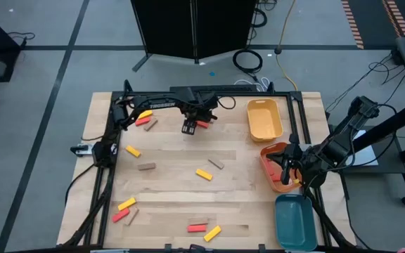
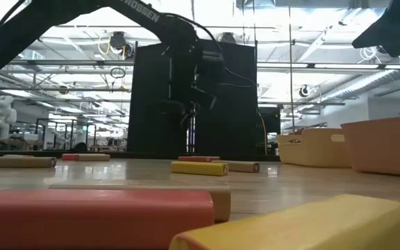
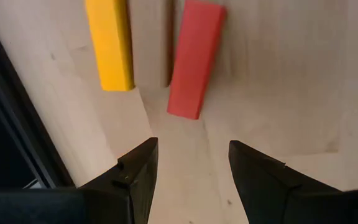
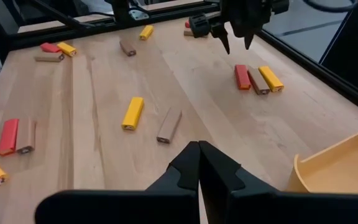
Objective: Sort blocks
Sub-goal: Put the red block into the orange bin
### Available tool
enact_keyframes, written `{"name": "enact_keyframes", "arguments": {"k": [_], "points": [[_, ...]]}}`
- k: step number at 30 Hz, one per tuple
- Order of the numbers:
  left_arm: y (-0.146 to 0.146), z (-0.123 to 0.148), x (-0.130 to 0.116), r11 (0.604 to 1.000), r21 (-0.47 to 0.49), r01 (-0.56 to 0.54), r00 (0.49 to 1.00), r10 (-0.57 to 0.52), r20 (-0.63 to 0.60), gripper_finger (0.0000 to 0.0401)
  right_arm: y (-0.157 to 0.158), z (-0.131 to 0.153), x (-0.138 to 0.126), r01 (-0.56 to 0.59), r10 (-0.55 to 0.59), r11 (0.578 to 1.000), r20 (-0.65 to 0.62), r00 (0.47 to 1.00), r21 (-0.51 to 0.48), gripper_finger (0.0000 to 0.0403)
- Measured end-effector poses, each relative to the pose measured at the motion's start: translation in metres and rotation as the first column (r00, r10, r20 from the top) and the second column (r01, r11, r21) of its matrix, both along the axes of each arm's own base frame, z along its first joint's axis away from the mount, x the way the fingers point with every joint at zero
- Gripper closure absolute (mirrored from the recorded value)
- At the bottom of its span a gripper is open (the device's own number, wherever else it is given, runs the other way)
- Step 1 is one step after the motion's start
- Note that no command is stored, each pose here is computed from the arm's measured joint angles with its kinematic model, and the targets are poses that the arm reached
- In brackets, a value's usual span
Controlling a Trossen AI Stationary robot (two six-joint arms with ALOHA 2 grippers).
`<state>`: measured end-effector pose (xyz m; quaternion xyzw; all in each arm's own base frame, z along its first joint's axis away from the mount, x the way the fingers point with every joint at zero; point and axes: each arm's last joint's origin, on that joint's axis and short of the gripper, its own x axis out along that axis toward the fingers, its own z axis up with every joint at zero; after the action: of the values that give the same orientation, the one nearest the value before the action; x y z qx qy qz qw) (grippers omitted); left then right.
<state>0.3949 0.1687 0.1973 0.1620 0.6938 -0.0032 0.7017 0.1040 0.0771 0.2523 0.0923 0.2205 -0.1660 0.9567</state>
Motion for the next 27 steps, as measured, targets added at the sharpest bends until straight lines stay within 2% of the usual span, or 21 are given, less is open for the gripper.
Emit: {"name": "enact_keyframes", "arguments": {"k": [6,12,17,23,27], "points": [[0.007,-0.012,0.007,1.000,-0.025,-0.002,0.995,0.004,0.098,0.0207,0.000,0.000,0.000,-0.003,0.003,1.000,0.002,1.000,-0.007,0.0403],[0.012,-0.042,0.008,0.998,-0.066,-0.016,1.000,0.018,0.021,0.0207,0.000,0.001,0.000,-0.003,0.003,1.000,0.005,1.000,-0.005,0.0403],[0.017,-0.041,0.010,0.999,-0.031,-0.026,0.999,0.027,0.044,0.0207,0.000,0.001,0.000,-0.010,0.010,1.000,0.001,1.000,-0.019,0.0403],[0.026,-0.041,0.006,0.997,-0.067,-0.045,0.997,0.048,0.054,0.0207,0.000,0.001,0.001,-0.008,0.008,1.000,0.005,1.000,-0.029,0.0403],[0.025,-0.047,0.002,0.990,-0.134,-0.039,0.999,0.040,0.010,0.0207,0.000,0.001,0.001,0.002,-0.002,0.999,0.013,1.000,-0.039,0.0403]]}}
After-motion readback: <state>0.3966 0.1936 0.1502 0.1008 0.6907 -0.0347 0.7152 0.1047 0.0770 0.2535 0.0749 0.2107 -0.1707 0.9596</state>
